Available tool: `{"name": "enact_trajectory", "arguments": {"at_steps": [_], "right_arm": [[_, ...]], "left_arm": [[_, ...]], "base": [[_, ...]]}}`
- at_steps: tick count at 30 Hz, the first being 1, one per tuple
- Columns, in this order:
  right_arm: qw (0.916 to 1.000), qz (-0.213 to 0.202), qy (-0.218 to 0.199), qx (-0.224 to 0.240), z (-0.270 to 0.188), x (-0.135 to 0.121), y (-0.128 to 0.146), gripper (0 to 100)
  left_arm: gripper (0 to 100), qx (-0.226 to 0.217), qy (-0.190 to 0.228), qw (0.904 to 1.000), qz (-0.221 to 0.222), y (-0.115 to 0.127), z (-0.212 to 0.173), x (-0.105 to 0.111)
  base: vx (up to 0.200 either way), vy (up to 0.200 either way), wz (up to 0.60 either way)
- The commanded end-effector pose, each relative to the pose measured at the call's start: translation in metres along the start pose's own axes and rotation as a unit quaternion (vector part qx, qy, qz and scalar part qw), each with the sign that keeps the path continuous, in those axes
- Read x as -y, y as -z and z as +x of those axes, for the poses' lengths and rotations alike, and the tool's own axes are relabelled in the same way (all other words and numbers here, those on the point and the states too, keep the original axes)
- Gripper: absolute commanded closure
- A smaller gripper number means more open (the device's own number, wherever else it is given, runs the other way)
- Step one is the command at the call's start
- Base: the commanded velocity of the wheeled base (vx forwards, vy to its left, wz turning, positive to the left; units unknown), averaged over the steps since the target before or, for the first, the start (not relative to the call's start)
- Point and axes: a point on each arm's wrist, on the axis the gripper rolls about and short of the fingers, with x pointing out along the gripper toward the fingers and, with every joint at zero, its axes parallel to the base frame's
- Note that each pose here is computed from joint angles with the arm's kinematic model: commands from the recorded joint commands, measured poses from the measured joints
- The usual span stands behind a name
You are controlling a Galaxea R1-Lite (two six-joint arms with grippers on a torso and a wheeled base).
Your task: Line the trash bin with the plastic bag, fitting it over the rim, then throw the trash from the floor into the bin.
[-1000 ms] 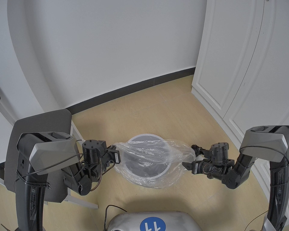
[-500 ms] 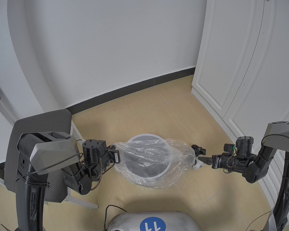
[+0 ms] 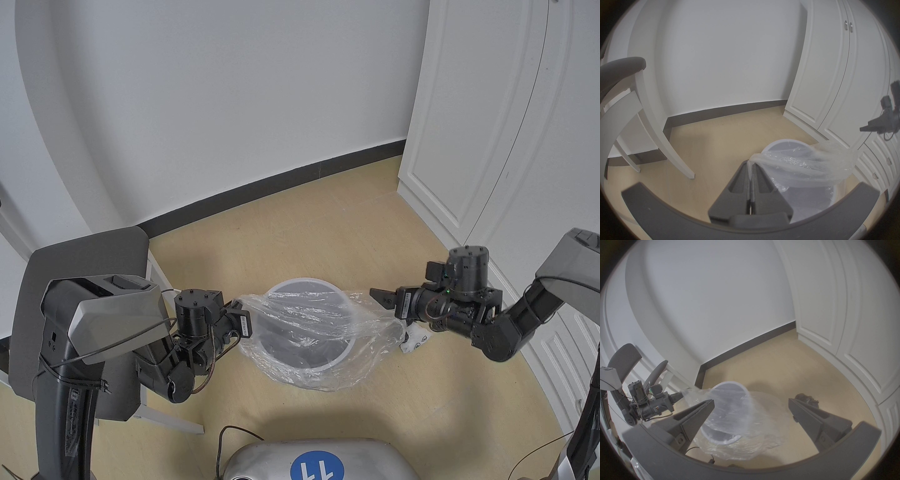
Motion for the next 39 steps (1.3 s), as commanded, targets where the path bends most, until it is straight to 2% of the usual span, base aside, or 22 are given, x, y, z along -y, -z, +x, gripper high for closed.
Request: {"name": "enact_trajectory", "arguments": {"at_steps": [1,3,6,8,15,16,20,22,24,25,26,29,30,32,34,36,37,39], "right_arm": [[0.9978,-0.04,-0.053,-0.003,-0.013,-0.075,-0.092,0],[0.993,-0.096,-0.054,-0.043,-0.008,-0.086,-0.078,0],[0.9817,-0.167,-0.052,-0.076,0.0,-0.09,-0.058,0],[0.9771,-0.186,-0.05,-0.09,0.006,-0.097,-0.045,0],[0.9668,-0.216,-0.058,-0.124,0.024,-0.117,-0.012,0],[0.966,-0.219,-0.057,-0.125,0.025,-0.118,-0.011,0],[0.9542,-0.265,-0.048,-0.13,0.029,-0.118,-0.003,0],[0.9443,-0.297,-0.051,-0.132,0.029,-0.116,-0.001,0],[0.9424,-0.303,-0.051,-0.133,0.03,-0.116,0.0,0],[0.9303,-0.337,-0.054,-0.134,0.03,-0.113,0.001,0],[0.9254,-0.35,-0.056,-0.135,0.029,-0.113,0.002,0],[0.9209,-0.36,-0.058,-0.138,0.03,-0.113,0.004,0],[0.9179,-0.366,-0.06,-0.141,0.03,-0.114,0.007,0],[0.9165,-0.368,-0.061,-0.144,0.03,-0.113,0.009,0],[0.9091,-0.381,-0.064,-0.156,0.028,-0.111,0.016,0],[0.9064,-0.386,-0.065,-0.16,0.028,-0.11,0.019,0],[0.9008,-0.395,-0.067,-0.168,0.029,-0.109,0.025,0],[0.8974,-0.4,-0.07,-0.172,0.029,-0.11,0.029,0]], "left_arm": [[100,-0.014,-0.005,0.9999,0.002,0.009,0.003,-0.003],[100,-0.019,-0.008,0.9998,0.002,0.011,0.003,-0.004],[100,-0.025,-0.012,0.9996,0.002,0.013,0.0,-0.007],[100,-0.032,-0.015,0.9994,0.002,0.015,-0.002,-0.009],[100,-0.067,-0.024,0.9974,0.004,0.028,-0.013,-0.016],[0,-0.069,-0.025,0.9973,0.004,0.029,-0.013,-0.016],[0,-0.063,-0.031,0.9975,0.0,0.024,-0.019,-0.022],[0,-0.057,-0.031,0.9979,-0.001,0.019,-0.024,-0.023],[0,-0.057,-0.031,0.9979,-0.001,0.019,-0.025,-0.023],[0,-0.06,-0.026,0.9979,0.001,0.012,-0.037,-0.023],[0,-0.064,-0.021,0.9977,0.002,0.008,-0.047,-0.023],[0,-0.074,0.001,0.9972,0.001,0.003,-0.063,-0.022],[0,-0.086,0.035,0.9957,-0.001,-0.004,-0.083,-0.022],[0,-0.09,0.049,0.9948,-0.001,-0.007,-0.091,-0.022],[0,-0.099,0.079,0.992,-0.001,-0.015,-0.118,-0.022],[0,-0.099,0.085,0.9914,-0.001,-0.018,-0.125,-0.022],[0,-0.099,0.103,0.9898,-0.003,-0.022,-0.137,-0.022],[0,-0.092,0.114,0.9892,-0.005,-0.028,-0.146,-0.023]], "base": [[0.0,0.0,0.0],[0.0,0.0,0.0],[0.0,0.0,0.0],[0.0,0.0,0.0],[0.0,0.0,0.0],[0.0,0.0,0.0],[0.0,0.0,0.0],[0.0,0.0,0.0],[0.0,0.0,0.0],[0.0,0.0,0.0],[0.0,0.0,0.0],[0.0,0.0,0.0],[0.0,0.0,0.0],[0.0,0.0,0.0],[0.0,0.0,0.0],[0.0,0.0,0.0],[0.0,0.0,0.0],[0.0,0.0,0.0]]}}
